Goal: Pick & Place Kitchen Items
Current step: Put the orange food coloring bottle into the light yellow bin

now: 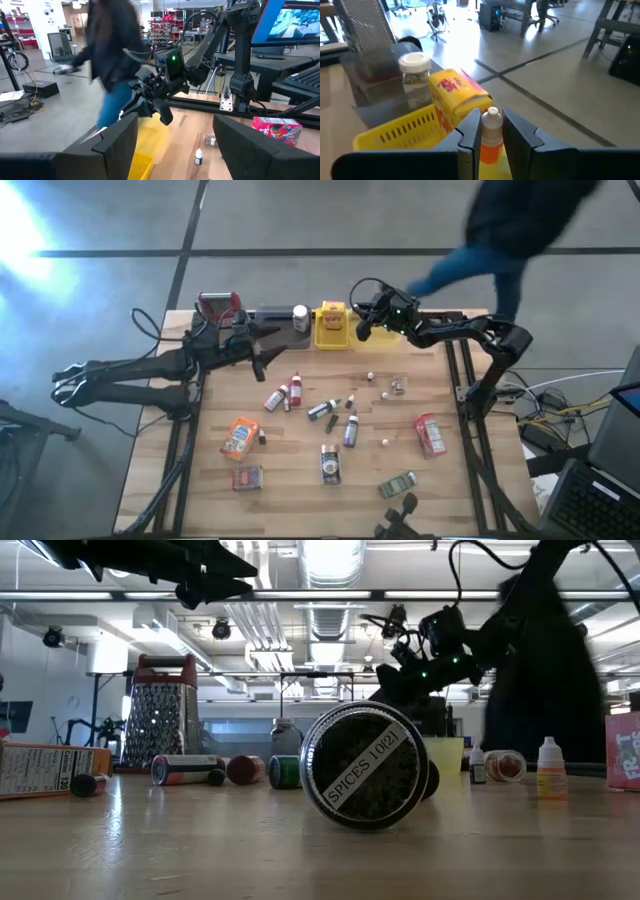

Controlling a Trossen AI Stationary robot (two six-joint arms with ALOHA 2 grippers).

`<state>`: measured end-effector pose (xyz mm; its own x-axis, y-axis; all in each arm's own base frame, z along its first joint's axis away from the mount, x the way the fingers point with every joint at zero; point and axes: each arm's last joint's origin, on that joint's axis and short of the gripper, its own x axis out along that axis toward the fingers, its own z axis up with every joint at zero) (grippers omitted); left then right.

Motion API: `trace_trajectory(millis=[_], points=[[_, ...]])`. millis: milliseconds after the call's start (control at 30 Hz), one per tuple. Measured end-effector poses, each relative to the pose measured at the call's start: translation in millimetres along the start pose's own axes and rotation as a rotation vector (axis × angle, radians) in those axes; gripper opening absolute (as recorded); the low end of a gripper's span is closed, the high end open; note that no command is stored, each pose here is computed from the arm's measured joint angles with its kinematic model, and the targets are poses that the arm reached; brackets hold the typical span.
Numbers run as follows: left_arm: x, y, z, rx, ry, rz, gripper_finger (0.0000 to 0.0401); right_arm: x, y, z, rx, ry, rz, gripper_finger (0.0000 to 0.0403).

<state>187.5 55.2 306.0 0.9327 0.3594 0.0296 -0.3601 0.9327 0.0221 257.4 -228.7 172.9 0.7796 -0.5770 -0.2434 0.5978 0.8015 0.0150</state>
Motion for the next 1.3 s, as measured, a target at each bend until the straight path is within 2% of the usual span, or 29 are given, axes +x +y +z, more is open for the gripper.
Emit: trace_trajectory(millis=[300,1133,1300], points=[[0.0,-0.1,-0.2,0.0,0.002,-0.002,0.0264,4.4,-1.1,-9.3,0.012,0.031,-0.04,0.006],[0.1,-0.1,-0.7,-0.003,0.007,-0.002,0.0264,20.8,-3.1,-42.0,0.089,0.076,-0.048,0.0059],[0.1,-0.1,-0.7,-0.003,0.007,-0.002,0.0264,21.0,-3.0,-41.8,0.093,0.073,-0.048,0.0059]])
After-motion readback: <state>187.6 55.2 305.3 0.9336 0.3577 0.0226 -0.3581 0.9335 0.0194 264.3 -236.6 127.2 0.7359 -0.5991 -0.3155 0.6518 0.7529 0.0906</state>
